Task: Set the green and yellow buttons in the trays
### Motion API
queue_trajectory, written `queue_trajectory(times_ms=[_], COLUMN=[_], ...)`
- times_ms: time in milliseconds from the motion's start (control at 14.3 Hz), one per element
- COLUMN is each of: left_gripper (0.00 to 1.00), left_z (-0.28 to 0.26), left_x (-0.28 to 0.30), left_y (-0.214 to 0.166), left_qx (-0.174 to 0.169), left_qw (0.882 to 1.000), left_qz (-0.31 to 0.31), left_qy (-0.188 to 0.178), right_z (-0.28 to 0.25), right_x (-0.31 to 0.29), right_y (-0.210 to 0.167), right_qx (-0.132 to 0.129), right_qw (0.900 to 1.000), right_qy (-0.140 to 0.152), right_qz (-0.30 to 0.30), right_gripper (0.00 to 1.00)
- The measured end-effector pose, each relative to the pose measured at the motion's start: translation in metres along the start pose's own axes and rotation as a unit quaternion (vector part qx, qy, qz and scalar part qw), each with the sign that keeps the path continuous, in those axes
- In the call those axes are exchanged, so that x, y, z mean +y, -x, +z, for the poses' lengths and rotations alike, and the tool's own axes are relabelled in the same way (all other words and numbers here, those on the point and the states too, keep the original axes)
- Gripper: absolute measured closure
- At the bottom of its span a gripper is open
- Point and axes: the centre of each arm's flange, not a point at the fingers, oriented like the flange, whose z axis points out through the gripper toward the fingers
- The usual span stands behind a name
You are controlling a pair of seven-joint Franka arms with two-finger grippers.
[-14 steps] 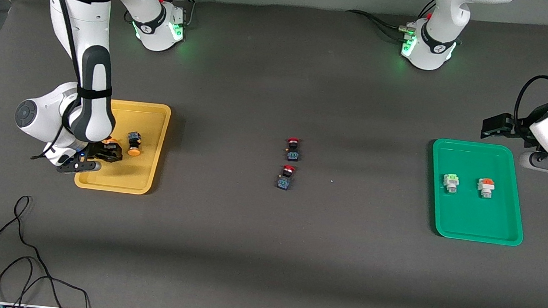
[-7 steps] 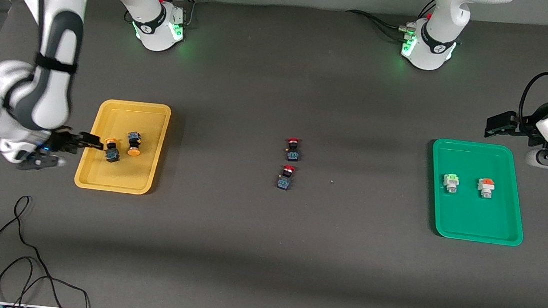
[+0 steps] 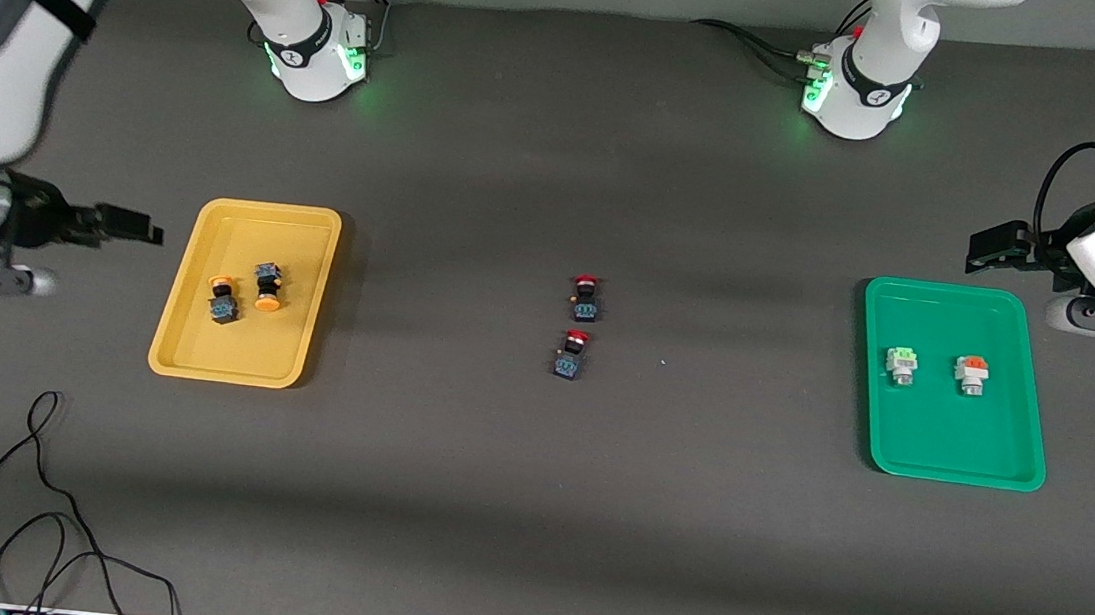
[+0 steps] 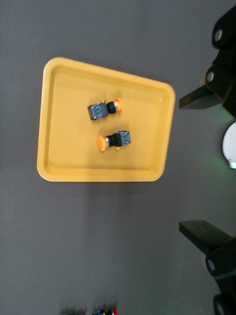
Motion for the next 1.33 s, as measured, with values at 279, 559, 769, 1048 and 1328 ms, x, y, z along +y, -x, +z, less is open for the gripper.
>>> queue_trajectory(times_ms=[279,559,769,1048,1328], left_gripper=[0.0,0.0,0.0,0.0,0.0], left_z=[-0.002,-0.006,-0.006,-0.009,-0.009], left_x=[0.0,-0.002,-0.003,-0.003,-0.003], left_y=[0.001,0.004,0.004,0.006,0.006], left_qx=[0.002,0.005,0.005,0.008,0.008], left_qw=[1.0,1.0,1.0,1.0,1.0], left_qz=[0.0,0.0,-0.001,-0.001,-0.001], left_qy=[-0.001,-0.007,-0.012,-0.013,-0.013], right_z=[-0.073,-0.079,-0.08,-0.076,-0.075], right_x=[-0.005,-0.005,-0.014,-0.028,-0.032], right_y=[0.037,0.042,0.038,0.035,0.035], right_qx=[0.002,0.0,0.002,-0.001,-0.004], right_qw=[0.999,0.999,0.998,0.997,0.997], right_qy=[0.04,0.045,0.053,0.061,0.061], right_qz=[0.024,0.029,0.036,0.04,0.038], right_gripper=[0.0,0.0,0.0,0.0,0.0])
